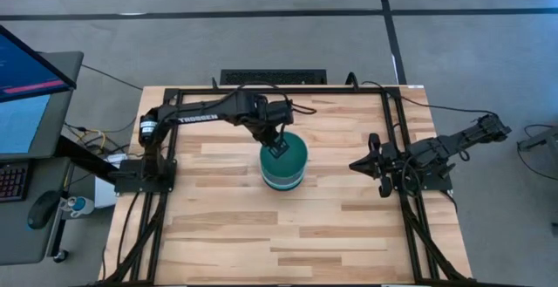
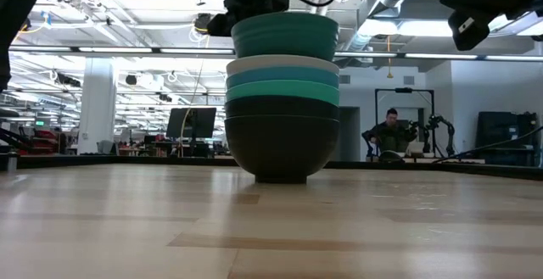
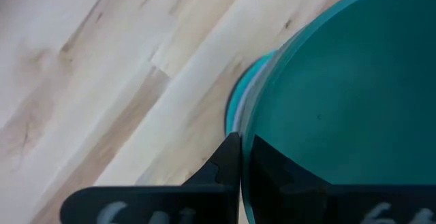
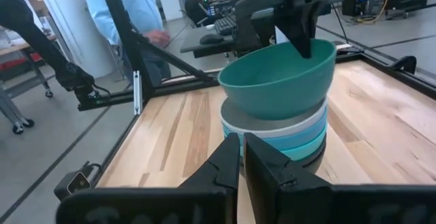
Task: Nest bowls inside each other
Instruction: Stack the green bowl on top of the white bowl
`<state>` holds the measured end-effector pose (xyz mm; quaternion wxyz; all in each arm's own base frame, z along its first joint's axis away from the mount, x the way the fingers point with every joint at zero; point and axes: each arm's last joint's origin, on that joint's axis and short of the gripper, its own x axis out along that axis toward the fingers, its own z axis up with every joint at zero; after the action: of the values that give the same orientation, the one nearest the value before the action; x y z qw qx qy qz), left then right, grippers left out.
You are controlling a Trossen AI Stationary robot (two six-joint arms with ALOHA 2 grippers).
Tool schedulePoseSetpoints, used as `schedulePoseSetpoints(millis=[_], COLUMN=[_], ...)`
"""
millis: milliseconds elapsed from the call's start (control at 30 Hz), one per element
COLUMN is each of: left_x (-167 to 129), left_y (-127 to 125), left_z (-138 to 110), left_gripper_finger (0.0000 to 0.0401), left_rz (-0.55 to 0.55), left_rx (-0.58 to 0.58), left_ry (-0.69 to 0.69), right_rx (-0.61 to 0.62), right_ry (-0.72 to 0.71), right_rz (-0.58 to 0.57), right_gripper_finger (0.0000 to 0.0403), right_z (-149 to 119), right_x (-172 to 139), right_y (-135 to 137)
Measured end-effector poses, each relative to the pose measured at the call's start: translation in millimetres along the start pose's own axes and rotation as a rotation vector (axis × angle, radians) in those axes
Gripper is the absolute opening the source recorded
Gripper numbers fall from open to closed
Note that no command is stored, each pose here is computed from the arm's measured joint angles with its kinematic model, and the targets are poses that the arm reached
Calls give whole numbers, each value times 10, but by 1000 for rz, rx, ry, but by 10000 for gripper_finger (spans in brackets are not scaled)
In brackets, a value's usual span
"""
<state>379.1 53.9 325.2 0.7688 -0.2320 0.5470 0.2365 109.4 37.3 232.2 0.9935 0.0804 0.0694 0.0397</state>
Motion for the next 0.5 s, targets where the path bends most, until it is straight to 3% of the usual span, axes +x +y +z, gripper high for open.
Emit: schedulePoseSetpoints(millis=[233, 500], left_x=[23, 307], left_y=[66, -32], left_z=[27, 54], left_gripper_finger=[0, 0], left_rz=[20, -18], left_rx=[-1, 51], left_ry=[11, 95], right_rx=[0, -2], right_ry=[1, 8], right_rz=[-1, -2], right_gripper_finger=[43, 43], right_z=[-1, -7], right_x=[1, 2], right_y=[0, -1])
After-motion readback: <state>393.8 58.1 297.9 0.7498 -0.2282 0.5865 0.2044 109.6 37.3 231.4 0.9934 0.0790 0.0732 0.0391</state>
